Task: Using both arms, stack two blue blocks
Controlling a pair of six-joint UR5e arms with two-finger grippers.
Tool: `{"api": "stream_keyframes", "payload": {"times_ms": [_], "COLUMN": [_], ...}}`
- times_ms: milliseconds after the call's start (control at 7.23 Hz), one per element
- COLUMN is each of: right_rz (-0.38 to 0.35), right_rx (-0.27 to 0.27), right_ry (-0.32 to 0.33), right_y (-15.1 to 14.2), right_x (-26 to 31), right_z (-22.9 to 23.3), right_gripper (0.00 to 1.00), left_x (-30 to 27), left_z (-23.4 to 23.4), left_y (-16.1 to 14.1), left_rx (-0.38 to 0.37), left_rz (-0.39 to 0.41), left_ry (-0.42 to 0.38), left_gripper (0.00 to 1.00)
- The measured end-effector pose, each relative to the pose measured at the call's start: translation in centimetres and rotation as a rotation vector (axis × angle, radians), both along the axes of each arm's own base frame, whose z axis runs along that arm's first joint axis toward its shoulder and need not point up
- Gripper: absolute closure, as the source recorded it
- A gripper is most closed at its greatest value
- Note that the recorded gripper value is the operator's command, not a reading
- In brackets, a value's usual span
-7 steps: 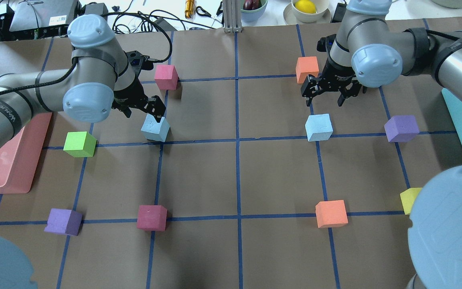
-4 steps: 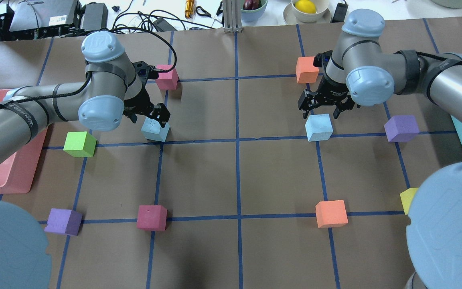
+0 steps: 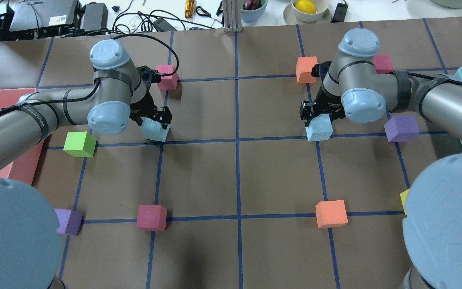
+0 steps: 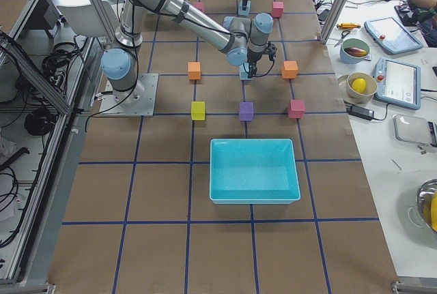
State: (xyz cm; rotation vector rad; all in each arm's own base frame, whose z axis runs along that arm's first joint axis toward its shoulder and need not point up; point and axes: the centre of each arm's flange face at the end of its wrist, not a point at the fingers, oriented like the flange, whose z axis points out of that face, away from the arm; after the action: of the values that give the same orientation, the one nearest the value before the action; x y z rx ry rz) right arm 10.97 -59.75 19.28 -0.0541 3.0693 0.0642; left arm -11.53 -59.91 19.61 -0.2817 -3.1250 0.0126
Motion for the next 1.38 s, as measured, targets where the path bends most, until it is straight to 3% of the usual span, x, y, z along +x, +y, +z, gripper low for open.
{"api": "stream_keyframes", "payload": {"times_ms": [138,277,553,830,1106,1383], "right_rz": [0.010,0.010,0.010,-0.007,-0.028,-0.067], "right_rx": [-0.012,-0.037,-0.123,-0.170,-0.201,-0.209], "right_ry": [0.001,0.001,-0.004,-0.008,-0.021,-0.044], "right_y": [-0.1,-0.7,-4.0,-8.8,-13.7,-16.3], "right_x": [0.0,0.0,1.4,6.6,12.8,17.5], "right_z": [0.3,1.6,6.8,10.2,9.2,6.9], "right_gripper": [1.00,1.00,1.00,1.00,1.00,1.00], "left_x": [-0.1,-0.2,-0.8,-1.3,-1.3,-1.5], "left_z": [-0.3,-0.4,1.1,2.5,4.5,7.2], "left_y": [0.3,0.7,0.7,0.2,-0.3,-1.1], "left_rx": [0.002,0.003,-0.021,-0.045,-0.058,-0.041], "left_rz": [0.002,0.004,0.035,0.056,0.074,0.095], "left_ry": [0.002,0.013,0.063,0.081,0.078,0.075], "left_gripper": [0.88,1.00,1.00,1.00,1.00,1.00]}}
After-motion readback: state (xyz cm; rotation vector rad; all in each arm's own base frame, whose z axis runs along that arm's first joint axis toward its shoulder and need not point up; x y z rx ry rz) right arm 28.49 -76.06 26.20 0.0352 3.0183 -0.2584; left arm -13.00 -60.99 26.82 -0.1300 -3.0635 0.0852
